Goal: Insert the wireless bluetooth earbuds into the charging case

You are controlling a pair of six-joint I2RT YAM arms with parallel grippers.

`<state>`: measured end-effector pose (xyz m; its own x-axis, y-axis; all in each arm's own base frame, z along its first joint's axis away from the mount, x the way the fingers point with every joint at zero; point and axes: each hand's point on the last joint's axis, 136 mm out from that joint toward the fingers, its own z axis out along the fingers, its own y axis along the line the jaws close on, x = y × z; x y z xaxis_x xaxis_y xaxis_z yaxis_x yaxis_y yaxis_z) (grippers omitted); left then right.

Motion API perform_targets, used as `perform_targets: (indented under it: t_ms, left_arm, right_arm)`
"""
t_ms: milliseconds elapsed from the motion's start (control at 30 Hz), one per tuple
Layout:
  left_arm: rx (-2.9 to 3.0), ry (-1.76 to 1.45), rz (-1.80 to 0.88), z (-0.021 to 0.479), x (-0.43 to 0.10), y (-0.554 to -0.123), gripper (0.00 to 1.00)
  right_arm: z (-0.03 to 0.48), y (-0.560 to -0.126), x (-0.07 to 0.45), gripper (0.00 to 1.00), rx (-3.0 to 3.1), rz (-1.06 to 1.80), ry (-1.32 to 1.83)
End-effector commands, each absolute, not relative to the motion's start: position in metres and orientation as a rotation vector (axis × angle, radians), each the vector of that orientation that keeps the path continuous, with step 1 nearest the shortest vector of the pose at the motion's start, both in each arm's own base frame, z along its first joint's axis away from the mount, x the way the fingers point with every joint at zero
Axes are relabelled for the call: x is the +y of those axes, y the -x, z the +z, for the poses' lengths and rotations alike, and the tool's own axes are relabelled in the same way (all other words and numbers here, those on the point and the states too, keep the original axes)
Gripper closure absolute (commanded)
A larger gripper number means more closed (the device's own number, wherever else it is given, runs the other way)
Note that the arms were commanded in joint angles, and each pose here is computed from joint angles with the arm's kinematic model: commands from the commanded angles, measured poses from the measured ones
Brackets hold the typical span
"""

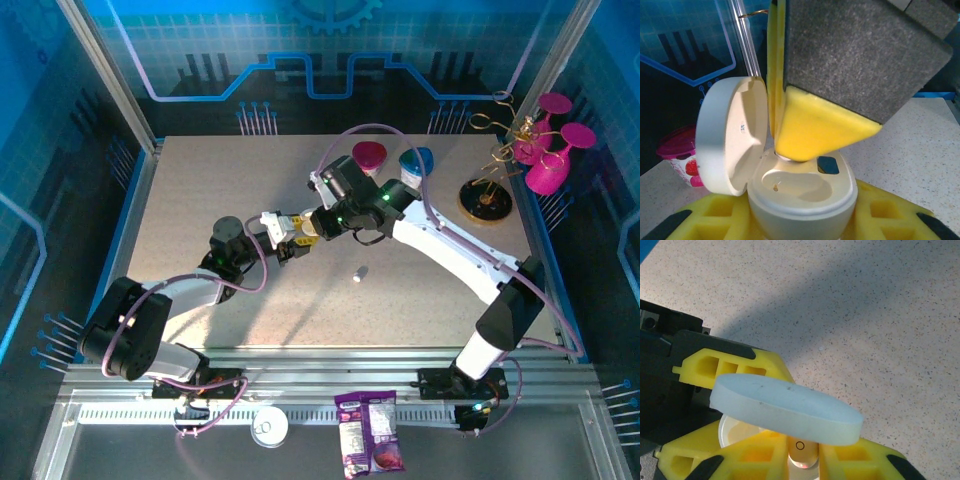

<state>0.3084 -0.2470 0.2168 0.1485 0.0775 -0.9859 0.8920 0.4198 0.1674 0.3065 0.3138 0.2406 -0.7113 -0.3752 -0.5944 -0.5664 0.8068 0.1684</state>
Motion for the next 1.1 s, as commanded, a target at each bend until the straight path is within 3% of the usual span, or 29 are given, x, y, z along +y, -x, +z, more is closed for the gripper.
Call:
perform_targets:
  t_ms: [0, 600, 1067]
  left_arm:
    - [1.227, -0.985, -0.729, 0.235, -0.248, -0.303, 0.77]
    - [1.275, -1.009, -0.725, 0.218, -0.248, -0.305, 0.76]
    - [1.288, -0.982, -0.716, 0.219, -0.248, -0.311, 0.77]
  right_arm:
    - [0.235, -0.297, 0.318, 0.84, 2.468, 0.441, 0.745]
    - [0.273, -0.302, 0.313, 0.83, 2.325, 0.517, 0.666]
    - [0.269, -0.296, 0.345, 0.83, 2.321, 0.736, 0.666]
